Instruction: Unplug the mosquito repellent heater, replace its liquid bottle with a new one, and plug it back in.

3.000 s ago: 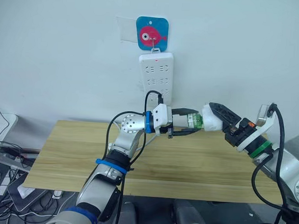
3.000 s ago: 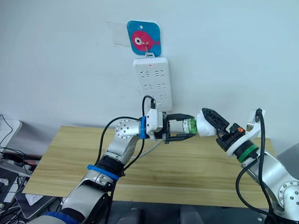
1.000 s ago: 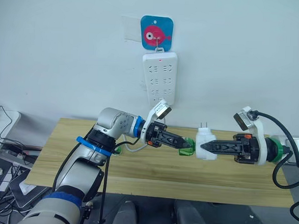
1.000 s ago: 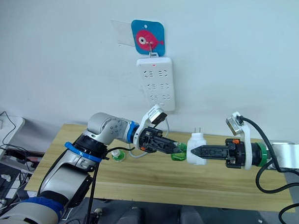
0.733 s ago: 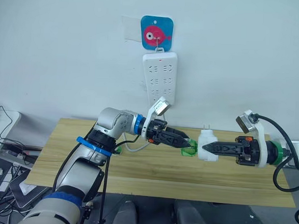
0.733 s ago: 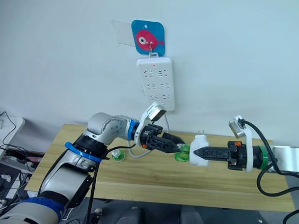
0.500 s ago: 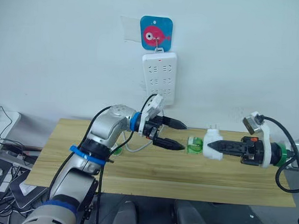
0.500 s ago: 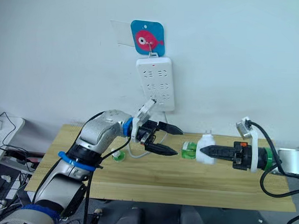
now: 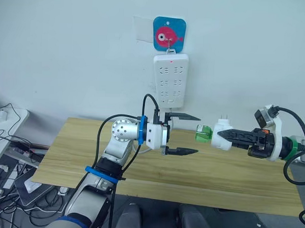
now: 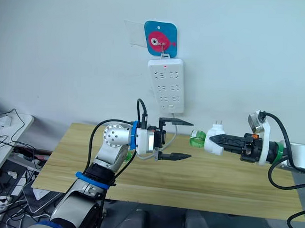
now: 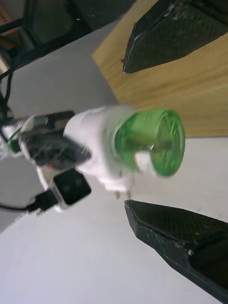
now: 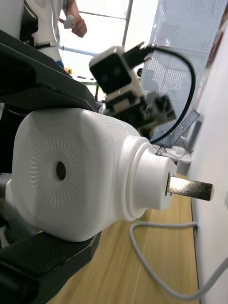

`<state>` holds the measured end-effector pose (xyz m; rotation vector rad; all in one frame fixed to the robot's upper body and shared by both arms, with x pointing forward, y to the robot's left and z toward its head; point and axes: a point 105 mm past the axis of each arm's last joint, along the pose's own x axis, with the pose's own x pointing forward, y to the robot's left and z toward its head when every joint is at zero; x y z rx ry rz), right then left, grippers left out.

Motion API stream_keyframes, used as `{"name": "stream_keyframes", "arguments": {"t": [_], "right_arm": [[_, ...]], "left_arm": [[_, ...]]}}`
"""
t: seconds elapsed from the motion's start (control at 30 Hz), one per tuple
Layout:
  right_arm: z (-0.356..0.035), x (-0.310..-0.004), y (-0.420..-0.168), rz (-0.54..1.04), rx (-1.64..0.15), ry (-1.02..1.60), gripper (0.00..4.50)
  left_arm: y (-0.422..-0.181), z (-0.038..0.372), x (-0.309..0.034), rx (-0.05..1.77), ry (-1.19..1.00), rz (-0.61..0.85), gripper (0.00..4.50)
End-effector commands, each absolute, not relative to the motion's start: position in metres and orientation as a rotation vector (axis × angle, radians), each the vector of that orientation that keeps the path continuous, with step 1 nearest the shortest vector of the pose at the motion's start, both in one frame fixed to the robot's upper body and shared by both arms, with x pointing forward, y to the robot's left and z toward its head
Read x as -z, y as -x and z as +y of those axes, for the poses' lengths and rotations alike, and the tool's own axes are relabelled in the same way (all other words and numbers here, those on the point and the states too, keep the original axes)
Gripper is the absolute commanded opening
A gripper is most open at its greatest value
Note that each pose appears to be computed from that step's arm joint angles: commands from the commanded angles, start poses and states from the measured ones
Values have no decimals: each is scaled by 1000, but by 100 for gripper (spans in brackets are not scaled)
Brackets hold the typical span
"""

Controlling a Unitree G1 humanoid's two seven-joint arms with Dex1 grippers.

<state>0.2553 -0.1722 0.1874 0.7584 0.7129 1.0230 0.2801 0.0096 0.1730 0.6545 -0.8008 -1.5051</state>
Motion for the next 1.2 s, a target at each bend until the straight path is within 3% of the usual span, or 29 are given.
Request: {"name": "stream_keyframes", "arguments": {"t": [0.03, 0.37, 0.6, 0.73, 0.8, 1.07, 1.2], "right_arm": [[-161, -204, -246, 681, -1130, -733, 303], [-157, -202, -246, 677, -1132, -725, 303], [-159, -202, -245, 683, -1128, -727, 303], [-159, -202, -245, 684, -1131, -727, 303], [-159, -202, -245, 689, -1129, -719, 303], [-155, -192, -237, 755, -1125, -615, 303], [-148, -189, -235, 758, -1143, -578, 303]], "left_arm": [[-282, 5, -184, 1442, -705, -915, 446], [-278, -3, -187, 1425, -771, -1052, 446], [-280, 0, -182, 1435, -770, -1023, 229], [-281, 1, -183, 1455, -716, -991, 223], [-280, 0, -180, 1541, -601, -870, 223], [-286, 9, -170, 1778, 147, 179, 223], [-271, 16, -166, 1838, 455, 686, 223]]}}
